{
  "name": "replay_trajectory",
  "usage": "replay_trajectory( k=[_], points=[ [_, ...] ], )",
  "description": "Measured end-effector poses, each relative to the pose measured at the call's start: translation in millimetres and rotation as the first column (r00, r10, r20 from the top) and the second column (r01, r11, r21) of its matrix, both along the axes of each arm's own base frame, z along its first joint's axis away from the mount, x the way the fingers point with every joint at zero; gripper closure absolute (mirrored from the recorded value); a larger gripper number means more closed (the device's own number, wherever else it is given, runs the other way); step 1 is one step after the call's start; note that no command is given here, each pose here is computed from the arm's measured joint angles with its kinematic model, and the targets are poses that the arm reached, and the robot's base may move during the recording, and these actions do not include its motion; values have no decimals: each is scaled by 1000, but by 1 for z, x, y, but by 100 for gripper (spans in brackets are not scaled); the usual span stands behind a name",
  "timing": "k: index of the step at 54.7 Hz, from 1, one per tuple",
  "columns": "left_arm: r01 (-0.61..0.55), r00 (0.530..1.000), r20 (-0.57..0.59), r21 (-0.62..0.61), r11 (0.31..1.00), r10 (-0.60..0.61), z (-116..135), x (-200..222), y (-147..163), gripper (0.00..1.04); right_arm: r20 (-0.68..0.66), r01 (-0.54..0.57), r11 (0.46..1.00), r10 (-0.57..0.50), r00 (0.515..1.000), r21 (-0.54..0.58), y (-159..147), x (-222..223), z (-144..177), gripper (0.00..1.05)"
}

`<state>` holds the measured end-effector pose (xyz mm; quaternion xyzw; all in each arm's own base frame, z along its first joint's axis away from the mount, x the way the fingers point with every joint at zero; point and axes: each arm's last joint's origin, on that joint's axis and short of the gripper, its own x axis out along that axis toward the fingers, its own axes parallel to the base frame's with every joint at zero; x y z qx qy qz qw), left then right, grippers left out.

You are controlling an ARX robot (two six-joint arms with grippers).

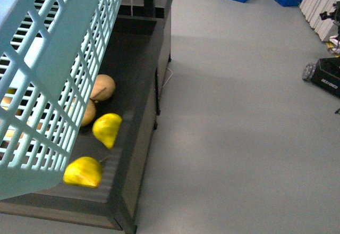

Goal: Pick mango and avocado into basket

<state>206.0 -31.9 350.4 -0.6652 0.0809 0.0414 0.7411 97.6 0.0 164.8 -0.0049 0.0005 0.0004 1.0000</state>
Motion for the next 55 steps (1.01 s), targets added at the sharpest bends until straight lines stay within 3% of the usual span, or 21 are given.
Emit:
replay_trajectory(
  k=[55],
  points=[
    [-2, 1000, 0, 1, 1000, 2, 0, 0, 0, 98, 0, 0, 1000, 0, 1000, 0, 0, 0, 0, 8]
  ],
)
